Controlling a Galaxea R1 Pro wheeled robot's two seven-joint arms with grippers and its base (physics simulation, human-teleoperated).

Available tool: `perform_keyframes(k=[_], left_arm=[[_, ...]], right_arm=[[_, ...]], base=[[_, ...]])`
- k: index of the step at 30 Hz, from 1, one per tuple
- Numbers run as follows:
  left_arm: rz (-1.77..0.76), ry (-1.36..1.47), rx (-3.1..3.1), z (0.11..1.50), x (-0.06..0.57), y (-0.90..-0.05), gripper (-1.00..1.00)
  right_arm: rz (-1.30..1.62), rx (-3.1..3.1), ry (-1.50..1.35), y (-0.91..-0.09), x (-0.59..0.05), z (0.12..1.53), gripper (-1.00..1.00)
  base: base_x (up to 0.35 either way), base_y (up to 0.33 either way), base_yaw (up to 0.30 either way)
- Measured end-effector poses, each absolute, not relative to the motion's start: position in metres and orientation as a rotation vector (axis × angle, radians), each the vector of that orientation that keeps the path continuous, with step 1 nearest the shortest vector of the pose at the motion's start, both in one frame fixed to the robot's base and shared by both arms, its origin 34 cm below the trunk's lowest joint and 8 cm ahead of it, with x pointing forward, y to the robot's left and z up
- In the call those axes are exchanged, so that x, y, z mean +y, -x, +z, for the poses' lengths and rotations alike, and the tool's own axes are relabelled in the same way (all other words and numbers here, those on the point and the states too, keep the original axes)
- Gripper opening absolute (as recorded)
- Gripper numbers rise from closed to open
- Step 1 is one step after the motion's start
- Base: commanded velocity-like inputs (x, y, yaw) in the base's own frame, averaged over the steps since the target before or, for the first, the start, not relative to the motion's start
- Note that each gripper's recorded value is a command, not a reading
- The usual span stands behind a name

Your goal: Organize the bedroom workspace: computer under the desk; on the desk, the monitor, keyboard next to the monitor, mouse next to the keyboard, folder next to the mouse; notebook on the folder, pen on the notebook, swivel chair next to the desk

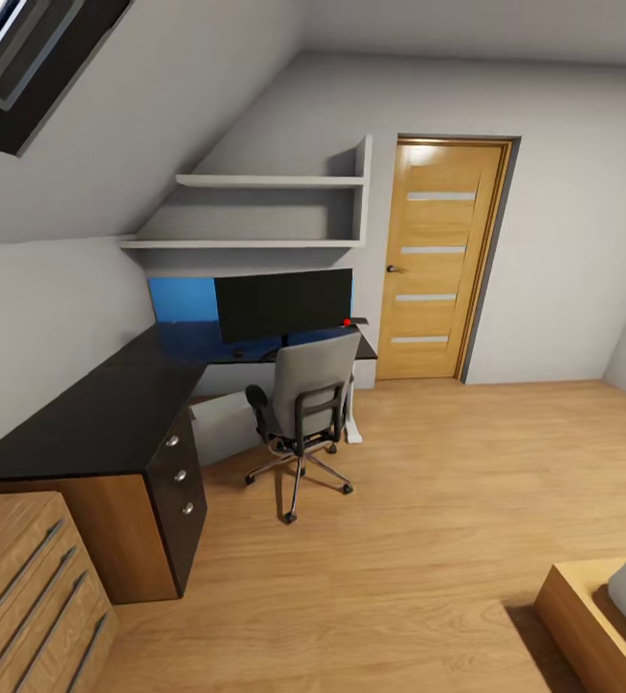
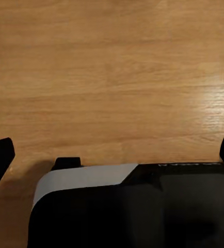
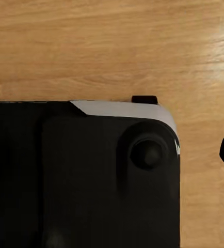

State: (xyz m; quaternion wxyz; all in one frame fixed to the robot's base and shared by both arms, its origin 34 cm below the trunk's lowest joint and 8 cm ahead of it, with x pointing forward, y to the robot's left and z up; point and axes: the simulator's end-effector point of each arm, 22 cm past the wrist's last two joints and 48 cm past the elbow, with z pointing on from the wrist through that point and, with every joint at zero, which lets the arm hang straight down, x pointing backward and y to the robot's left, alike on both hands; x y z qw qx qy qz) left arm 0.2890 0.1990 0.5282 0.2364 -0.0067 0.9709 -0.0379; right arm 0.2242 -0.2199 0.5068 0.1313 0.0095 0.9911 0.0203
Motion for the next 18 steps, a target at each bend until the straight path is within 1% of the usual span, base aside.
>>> perform_keyframes(k=[5, 9, 10, 12, 15, 18], left_arm=[[-0.095, 0.023, 2.534, 0.557, 0.201, -0.343, 1.0], [-0.089, 0.026, 2.486, 0.573, 0.203, -0.363, 1.0], [-0.085, 0.028, 2.449, 0.583, 0.204, -0.381, 1.0], [-0.084, 0.031, 2.407, 0.596, 0.204, -0.399, 1.0], [-0.083, 0.034, 2.355, 0.613, 0.204, -0.42, 1.0], [-0.081, 0.039, 2.355, 0.617, 0.206, -0.42, 1.0]], right_arm=[[0.056, 2.739, -0.032, -0.269, -0.22, 0.526, 1.0], [0.059, 2.676, -0.036, -0.293, -0.218, 0.54, 1.0], [0.061, 2.62, -0.037, -0.316, -0.217, 0.55, 1.0], [0.062, 2.582, -0.037, -0.332, -0.216, 0.559, 1.0], [0.047, 2.55, -0.034, -0.345, -0.225, 0.569, 1.0], [0.019, 2.536, -0.027, -0.352, -0.241, 0.575, 1.0]], base=[[0.0, 0.0, 0.0], [0.0, 0.0, 0.0], [0.0, 0.0, 0.0], [0.0, 0.0, 0.019], [0.0, 0.0, 0.081], [0.0, 0.0, 0.113]])
